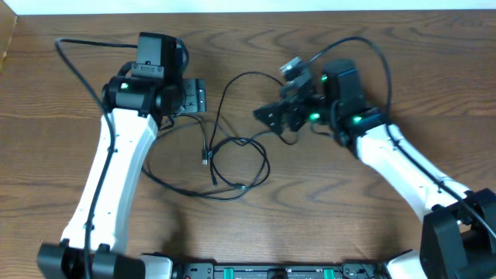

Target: Untangle cables

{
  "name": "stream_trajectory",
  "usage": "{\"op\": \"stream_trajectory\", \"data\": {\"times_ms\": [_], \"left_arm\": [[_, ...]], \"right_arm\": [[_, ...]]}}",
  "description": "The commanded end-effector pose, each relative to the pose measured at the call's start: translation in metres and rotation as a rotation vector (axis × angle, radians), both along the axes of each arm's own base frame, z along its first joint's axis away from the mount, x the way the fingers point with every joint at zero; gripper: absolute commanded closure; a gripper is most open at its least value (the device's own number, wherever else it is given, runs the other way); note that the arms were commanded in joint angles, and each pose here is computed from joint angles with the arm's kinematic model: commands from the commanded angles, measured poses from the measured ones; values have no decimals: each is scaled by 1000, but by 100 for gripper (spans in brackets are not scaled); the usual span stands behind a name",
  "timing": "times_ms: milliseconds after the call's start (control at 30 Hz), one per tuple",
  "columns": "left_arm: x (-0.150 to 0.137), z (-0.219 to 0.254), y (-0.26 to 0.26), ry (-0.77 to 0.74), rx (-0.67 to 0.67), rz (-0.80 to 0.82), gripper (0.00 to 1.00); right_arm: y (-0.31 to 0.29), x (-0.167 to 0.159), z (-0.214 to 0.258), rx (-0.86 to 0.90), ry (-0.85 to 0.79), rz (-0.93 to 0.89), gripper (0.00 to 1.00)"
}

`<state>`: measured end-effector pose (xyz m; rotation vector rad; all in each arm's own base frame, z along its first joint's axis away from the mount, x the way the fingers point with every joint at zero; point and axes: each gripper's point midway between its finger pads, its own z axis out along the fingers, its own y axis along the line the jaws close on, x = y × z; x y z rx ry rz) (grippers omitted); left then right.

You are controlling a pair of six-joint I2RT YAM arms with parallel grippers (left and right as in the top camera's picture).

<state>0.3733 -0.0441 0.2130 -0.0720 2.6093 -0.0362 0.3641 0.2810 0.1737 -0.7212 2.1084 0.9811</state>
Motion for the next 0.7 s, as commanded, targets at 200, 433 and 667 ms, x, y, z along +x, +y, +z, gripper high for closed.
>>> {"op": "stream_trajectory", "data": {"times_ms": [200,433,667], "left_arm": [[-13,32,84,-83,213,327,13],[-31,23,145,-39,173,585,12],[-45,14,176,14,181,676,11]], "right_arm": [[40,-37,-29,-182,-50,68,1],[58,-58,-47,-266,-58,103,1],[84,-90,-85,-351,-94,273,1]]}}
